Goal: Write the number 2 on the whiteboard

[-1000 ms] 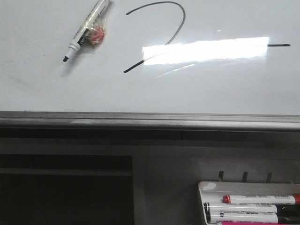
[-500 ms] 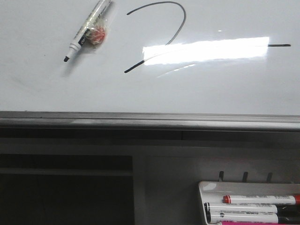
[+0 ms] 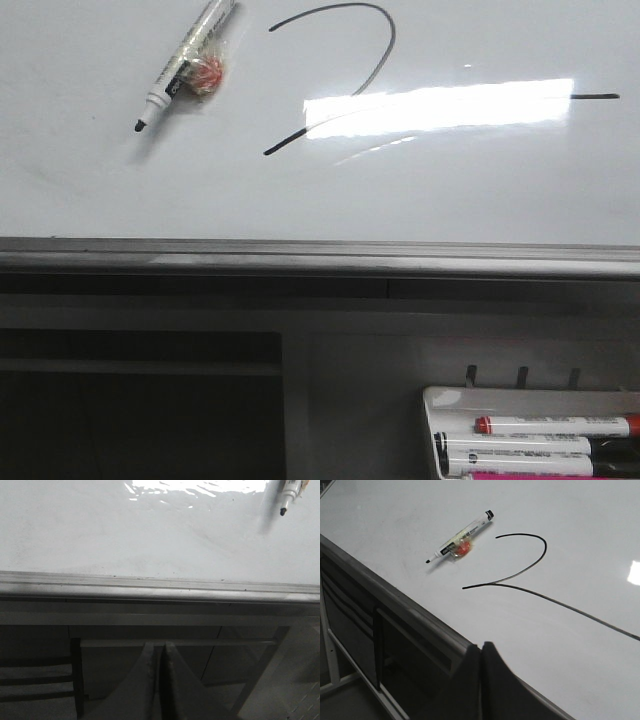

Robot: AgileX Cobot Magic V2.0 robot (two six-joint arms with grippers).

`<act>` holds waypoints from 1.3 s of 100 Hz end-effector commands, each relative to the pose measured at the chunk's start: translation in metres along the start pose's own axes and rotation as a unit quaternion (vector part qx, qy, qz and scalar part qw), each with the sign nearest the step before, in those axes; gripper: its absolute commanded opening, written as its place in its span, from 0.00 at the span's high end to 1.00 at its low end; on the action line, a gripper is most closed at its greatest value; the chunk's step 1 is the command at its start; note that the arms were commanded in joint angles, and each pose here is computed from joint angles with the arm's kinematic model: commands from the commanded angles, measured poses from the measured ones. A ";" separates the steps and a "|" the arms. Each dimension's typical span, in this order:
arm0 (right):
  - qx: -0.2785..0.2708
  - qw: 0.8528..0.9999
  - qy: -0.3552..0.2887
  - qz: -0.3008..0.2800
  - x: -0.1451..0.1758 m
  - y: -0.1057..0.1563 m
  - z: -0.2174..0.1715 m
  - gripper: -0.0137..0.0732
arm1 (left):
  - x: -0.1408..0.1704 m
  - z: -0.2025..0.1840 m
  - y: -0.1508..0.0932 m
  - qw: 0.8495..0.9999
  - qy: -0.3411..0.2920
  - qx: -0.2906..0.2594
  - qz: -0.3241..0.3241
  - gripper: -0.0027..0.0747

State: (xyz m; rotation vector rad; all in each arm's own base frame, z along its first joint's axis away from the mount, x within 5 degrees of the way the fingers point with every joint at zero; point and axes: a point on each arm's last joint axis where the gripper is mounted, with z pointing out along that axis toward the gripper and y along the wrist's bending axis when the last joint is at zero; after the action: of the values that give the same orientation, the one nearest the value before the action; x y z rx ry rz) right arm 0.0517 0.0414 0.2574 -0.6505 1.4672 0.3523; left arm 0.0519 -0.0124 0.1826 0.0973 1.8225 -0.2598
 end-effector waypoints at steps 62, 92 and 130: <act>0.072 0.997 -0.032 0.028 0.007 -0.010 0.002 0.93 | -0.001 -0.001 0.000 1.000 -0.027 0.004 -0.008 0.99; 0.180 0.969 0.077 0.150 0.077 -0.012 -0.005 0.93 | -0.001 -0.001 0.000 1.000 -0.027 0.004 -0.008 0.99; 0.212 0.958 0.107 0.157 0.087 -0.011 -0.017 0.93 | -0.001 -0.001 0.000 1.000 -0.026 0.005 -0.012 0.99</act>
State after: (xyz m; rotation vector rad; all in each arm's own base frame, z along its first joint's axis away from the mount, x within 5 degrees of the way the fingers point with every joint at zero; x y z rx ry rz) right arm 0.0533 0.0087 0.1803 -0.1068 1.8057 0.2143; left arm 0.0518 -0.0124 0.1822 0.0947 1.8271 -0.2625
